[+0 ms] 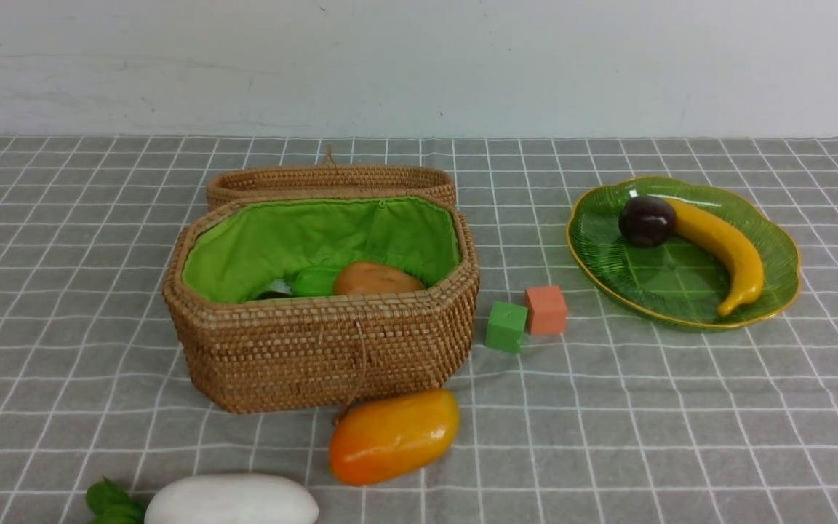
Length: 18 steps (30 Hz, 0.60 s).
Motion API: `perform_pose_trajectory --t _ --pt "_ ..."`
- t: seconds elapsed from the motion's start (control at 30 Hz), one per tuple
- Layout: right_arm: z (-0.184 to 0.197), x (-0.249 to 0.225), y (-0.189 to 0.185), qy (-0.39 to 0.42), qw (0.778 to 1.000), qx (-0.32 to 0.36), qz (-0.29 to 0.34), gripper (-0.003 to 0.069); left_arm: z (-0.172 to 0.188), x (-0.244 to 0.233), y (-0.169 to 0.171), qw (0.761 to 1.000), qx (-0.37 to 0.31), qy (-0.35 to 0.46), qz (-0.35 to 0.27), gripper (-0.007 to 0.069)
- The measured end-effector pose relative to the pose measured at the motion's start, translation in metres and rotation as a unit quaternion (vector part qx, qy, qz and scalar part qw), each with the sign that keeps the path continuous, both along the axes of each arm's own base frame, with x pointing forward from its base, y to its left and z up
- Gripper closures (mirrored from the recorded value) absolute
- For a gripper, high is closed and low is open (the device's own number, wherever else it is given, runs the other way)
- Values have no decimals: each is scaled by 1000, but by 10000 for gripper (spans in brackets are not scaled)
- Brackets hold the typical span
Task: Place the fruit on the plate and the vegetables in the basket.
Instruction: Take a chayote with your left arm and place it on the basket on the left.
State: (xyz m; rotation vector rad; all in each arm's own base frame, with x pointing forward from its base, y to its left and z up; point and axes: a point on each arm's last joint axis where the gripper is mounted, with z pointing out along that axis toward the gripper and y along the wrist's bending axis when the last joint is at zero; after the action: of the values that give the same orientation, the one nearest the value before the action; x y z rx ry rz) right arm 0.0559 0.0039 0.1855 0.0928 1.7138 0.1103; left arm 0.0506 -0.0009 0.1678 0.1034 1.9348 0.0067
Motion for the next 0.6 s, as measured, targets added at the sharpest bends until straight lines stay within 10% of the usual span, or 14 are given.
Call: perform_pose_trajectory --t 0.2,0.4,0.6 --pt "0 0 0 0 1000 0 0 603 13 5 -4 994 -69 -86 -2 386" --pt "0 0 0 0 1000 0 0 592 50 4 0 909 -322 -264 22 386" --pt "0 0 0 0 1000 0 0 580 112 -13 5 853 -368 -371 -1 386"
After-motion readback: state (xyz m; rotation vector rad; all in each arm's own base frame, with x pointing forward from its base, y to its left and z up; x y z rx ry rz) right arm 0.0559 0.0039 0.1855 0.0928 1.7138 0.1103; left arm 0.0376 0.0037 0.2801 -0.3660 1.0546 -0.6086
